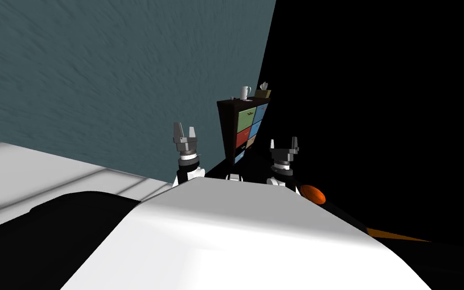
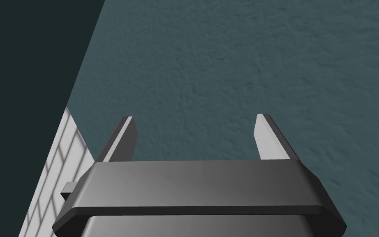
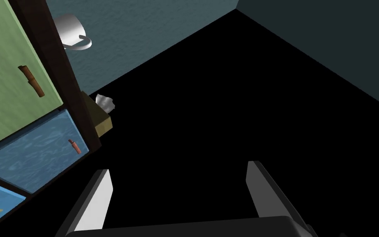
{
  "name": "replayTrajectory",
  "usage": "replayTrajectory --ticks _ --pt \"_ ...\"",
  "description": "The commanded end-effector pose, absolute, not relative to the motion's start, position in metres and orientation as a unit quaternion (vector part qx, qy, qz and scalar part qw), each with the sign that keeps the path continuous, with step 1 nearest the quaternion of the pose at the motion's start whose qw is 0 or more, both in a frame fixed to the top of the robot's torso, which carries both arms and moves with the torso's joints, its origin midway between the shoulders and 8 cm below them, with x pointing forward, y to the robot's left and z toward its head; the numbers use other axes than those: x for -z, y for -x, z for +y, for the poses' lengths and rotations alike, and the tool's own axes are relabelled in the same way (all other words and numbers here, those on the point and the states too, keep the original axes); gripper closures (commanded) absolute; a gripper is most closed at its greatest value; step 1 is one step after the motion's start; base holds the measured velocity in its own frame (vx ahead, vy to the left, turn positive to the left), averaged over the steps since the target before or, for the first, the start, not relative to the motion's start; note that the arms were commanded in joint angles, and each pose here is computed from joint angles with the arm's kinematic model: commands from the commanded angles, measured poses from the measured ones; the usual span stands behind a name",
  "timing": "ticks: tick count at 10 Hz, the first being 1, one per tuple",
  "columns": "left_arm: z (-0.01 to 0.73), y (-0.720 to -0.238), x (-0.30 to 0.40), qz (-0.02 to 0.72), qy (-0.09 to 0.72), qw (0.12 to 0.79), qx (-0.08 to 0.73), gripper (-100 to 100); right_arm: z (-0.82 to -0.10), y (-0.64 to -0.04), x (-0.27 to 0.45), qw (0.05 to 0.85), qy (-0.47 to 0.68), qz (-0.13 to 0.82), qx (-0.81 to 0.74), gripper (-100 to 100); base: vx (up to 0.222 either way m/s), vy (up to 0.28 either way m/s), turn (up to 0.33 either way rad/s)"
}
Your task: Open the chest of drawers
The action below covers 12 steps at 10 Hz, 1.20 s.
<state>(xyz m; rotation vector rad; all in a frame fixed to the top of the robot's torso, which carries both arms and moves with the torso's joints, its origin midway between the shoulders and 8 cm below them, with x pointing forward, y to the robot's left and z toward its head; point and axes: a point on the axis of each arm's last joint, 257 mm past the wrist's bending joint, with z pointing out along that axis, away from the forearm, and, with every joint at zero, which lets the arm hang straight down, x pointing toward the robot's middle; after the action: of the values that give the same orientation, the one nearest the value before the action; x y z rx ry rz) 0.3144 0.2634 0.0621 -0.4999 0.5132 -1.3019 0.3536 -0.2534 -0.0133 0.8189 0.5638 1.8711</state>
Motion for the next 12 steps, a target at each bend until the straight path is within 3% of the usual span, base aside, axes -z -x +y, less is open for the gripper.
replayTrajectory --ticks 1,12 --pt "0.263 -0.314 -0.062 0.234 0.228 0.736 0.593 0 -0.250 -0.355 0.027 0.451 -0.354 0.227 -0.787 -100 0.059 -0.034 0.113" --pt "0.263 -0.314 -0.062 0.234 0.228 0.736 0.593 0 -0.244 -0.361 0.076 0.296 -0.426 0.183 -0.835 -100 0.059 -0.044 0.113"
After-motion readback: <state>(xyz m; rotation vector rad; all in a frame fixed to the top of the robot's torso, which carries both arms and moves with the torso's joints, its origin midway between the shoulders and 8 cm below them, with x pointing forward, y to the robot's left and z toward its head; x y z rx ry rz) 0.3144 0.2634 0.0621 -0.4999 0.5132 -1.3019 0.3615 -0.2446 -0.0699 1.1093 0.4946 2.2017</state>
